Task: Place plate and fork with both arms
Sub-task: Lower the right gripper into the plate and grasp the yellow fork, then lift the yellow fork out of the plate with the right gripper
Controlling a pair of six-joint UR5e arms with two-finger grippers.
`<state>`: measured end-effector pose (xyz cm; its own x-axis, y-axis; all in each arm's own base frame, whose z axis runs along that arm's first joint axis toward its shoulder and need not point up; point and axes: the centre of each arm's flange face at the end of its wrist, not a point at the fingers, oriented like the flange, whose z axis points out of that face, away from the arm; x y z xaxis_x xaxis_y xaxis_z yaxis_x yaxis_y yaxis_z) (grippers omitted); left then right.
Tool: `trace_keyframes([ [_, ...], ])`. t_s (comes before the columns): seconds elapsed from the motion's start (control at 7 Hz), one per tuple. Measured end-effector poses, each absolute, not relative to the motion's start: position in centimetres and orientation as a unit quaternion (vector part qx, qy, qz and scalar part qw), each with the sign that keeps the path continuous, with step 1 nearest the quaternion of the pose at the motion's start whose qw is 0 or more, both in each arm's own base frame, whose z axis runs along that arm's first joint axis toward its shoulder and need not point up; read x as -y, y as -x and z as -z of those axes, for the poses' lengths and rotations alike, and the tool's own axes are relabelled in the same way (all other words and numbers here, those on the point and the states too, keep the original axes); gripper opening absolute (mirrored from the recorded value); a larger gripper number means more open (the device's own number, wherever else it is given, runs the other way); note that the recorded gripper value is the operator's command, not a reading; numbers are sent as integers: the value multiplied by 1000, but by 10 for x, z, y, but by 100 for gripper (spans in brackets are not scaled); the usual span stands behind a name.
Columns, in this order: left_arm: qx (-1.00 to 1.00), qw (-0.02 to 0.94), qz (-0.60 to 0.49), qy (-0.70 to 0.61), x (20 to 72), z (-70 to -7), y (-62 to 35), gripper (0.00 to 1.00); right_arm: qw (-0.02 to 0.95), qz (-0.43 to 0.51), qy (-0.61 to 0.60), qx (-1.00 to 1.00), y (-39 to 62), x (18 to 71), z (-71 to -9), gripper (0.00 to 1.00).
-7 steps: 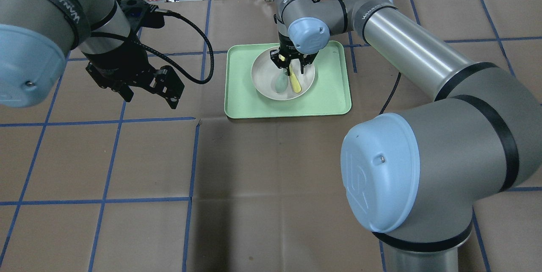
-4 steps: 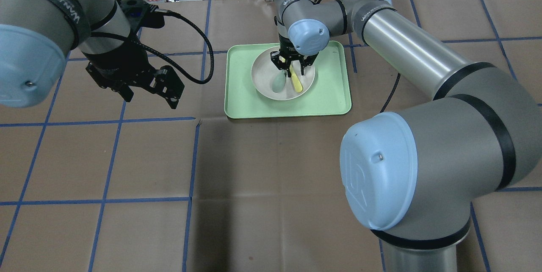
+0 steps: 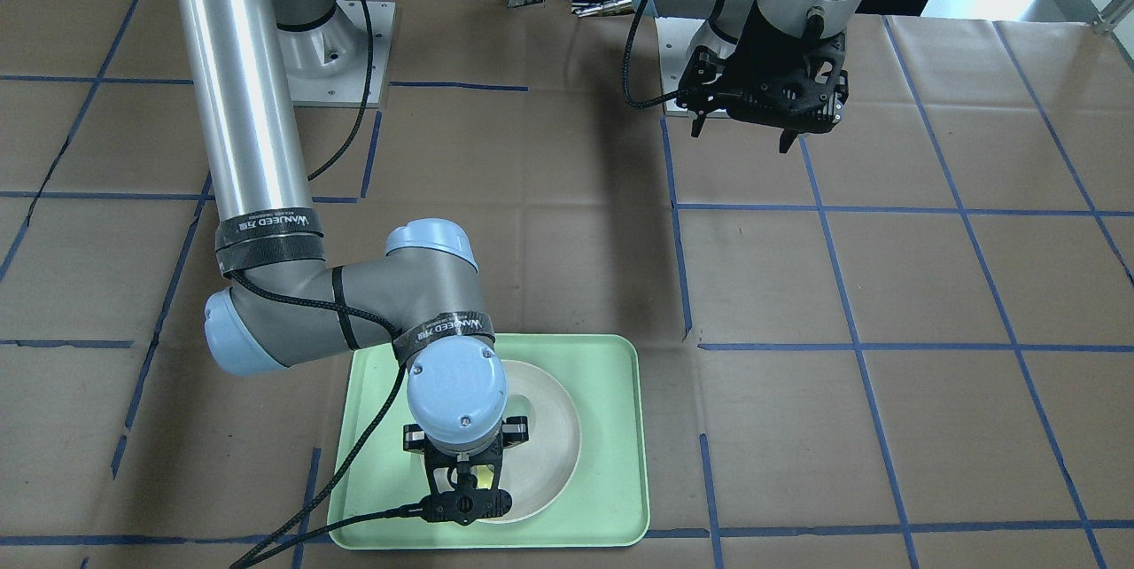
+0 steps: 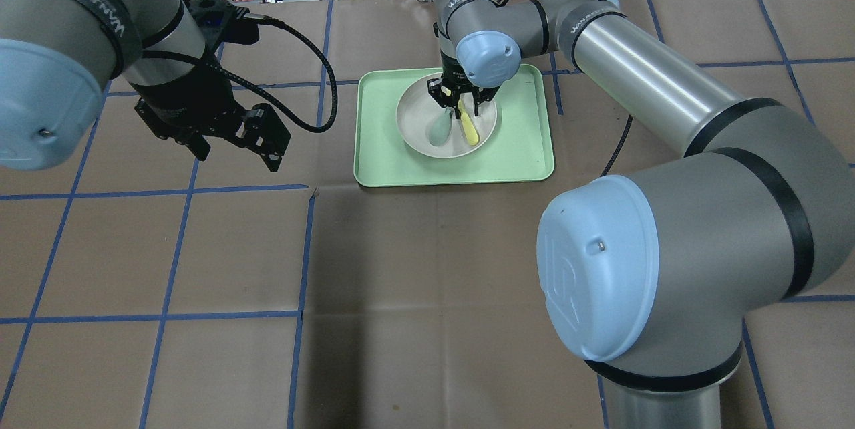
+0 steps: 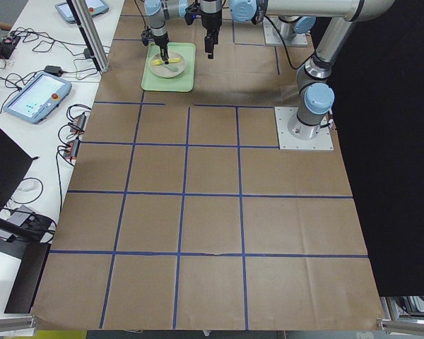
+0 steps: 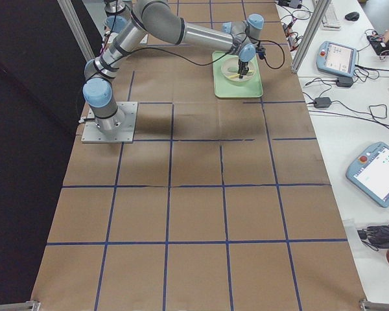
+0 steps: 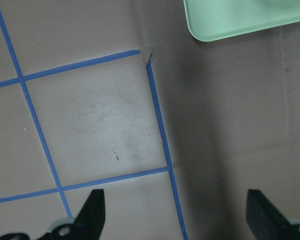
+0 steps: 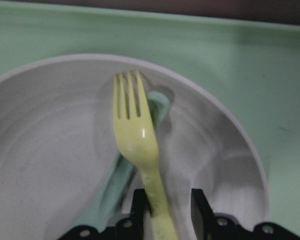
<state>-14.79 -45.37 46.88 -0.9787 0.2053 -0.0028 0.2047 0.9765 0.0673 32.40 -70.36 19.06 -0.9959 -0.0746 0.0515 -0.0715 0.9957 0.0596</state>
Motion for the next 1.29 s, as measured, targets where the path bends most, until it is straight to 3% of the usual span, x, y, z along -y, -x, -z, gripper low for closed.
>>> trace_keyframes([
  [0.57, -994, 5, -33, -103, 454, -468, 148, 99, 28, 29, -35, 999, -324, 704, -189, 6],
  [1.29, -994, 5, -32, -103, 453, -470, 148, 99, 25, 21, -31, 999, -324, 708, -199, 0],
])
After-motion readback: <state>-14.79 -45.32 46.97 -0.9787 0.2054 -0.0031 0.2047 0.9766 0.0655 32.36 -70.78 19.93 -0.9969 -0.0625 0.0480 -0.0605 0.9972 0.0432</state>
